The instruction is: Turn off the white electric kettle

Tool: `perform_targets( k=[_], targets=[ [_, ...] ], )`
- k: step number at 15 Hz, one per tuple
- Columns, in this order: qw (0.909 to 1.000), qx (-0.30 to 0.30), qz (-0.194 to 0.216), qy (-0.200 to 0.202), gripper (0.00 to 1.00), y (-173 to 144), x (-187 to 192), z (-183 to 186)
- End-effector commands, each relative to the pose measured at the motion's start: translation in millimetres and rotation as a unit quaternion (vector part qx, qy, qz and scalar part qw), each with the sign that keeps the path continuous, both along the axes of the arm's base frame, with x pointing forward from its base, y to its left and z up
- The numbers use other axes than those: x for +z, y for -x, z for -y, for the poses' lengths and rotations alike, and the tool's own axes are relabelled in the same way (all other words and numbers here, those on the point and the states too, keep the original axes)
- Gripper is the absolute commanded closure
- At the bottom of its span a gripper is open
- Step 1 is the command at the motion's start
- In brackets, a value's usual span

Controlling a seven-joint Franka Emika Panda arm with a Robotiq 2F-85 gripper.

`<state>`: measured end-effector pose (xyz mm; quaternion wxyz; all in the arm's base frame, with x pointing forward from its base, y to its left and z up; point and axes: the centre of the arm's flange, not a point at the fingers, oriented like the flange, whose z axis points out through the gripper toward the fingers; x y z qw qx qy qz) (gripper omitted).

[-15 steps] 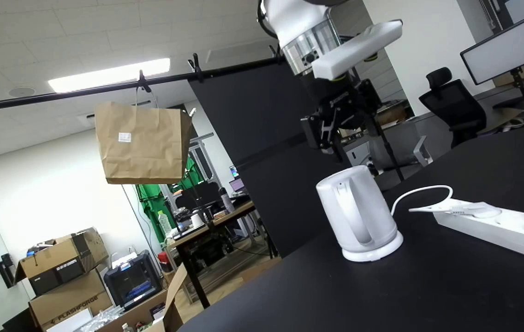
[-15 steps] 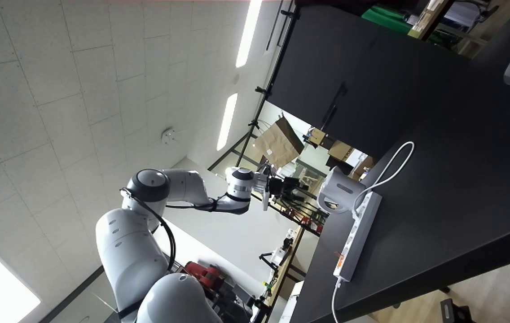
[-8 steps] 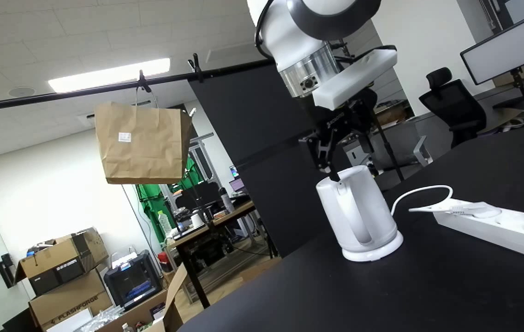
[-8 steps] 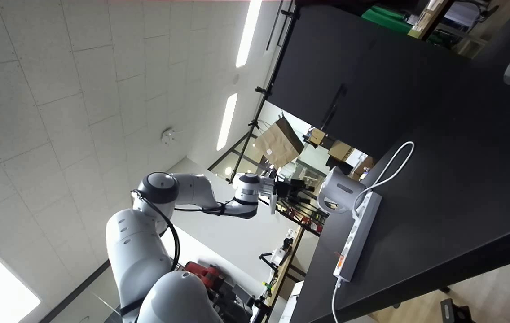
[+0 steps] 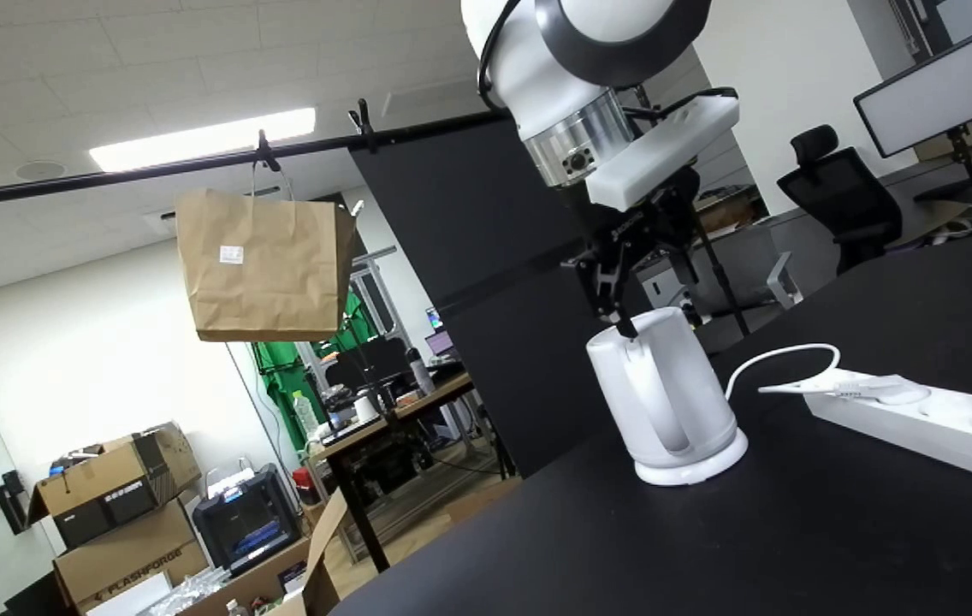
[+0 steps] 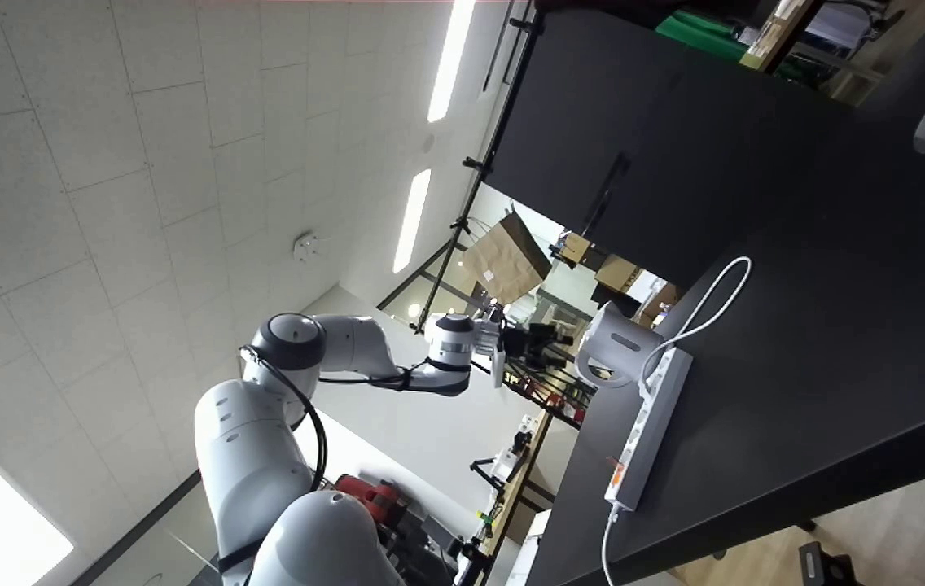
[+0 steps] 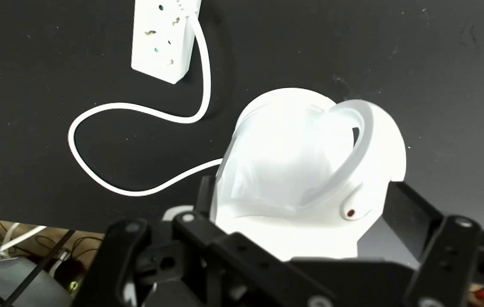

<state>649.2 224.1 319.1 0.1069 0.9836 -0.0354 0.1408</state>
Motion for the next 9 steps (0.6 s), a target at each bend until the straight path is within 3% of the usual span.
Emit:
perform_targets(
  k=[1,9],
  targets=[
    [0.9999,-0.01,0.001,0.01,0.0,-8.6,-2.1,0.1],
    [0.9999,-0.011,-0.005,0.009,0.0,-8.8,-15.4,-1.0]
  ],
)
